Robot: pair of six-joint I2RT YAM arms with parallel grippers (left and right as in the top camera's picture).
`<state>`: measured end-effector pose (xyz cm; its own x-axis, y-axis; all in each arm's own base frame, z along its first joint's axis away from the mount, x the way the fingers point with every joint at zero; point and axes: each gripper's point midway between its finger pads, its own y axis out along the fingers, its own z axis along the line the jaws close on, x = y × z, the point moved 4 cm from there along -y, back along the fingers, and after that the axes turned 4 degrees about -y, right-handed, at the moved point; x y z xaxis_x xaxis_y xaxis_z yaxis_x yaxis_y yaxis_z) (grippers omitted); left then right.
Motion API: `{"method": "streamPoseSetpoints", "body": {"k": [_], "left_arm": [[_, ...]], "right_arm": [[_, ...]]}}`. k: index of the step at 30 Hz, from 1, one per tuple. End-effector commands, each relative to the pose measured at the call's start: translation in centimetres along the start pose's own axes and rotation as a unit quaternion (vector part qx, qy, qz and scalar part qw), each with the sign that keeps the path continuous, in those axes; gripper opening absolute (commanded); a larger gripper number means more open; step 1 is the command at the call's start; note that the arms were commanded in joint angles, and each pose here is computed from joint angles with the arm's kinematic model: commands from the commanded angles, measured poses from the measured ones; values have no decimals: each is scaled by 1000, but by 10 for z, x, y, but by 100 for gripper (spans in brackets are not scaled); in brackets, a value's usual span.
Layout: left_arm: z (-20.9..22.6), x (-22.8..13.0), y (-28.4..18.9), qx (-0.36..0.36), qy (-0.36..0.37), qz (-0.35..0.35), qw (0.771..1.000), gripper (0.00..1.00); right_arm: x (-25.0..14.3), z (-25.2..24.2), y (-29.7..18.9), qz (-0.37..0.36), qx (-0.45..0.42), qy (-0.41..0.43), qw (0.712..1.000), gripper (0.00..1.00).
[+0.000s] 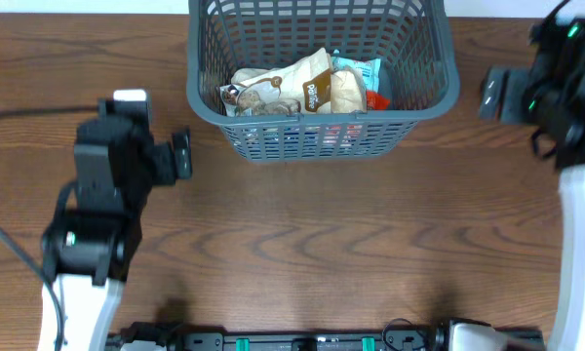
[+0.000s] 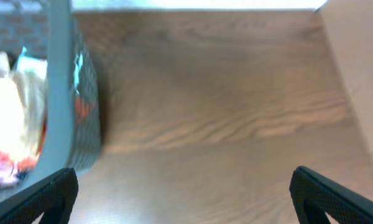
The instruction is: Pack container
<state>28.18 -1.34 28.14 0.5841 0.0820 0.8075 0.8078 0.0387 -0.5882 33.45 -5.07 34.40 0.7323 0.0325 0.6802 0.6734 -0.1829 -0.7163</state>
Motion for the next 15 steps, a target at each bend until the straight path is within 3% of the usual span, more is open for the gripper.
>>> {"method": "streamPoseSetpoints", "body": {"k": [1,8,15], "left_arm": [[1,-9,-24,-21,-24,-34,999,98],[0,-34,-55,-60,-27,-83,994,99],[-2,-66,-44,-74,-20,-44,996,99]], "right_arm": [[-41,14,-24,-20,4,28,999,99],[-117,33,-49,-66,33,39,997,99],[-160,33,-62,-88,39,40,995,99]]}}
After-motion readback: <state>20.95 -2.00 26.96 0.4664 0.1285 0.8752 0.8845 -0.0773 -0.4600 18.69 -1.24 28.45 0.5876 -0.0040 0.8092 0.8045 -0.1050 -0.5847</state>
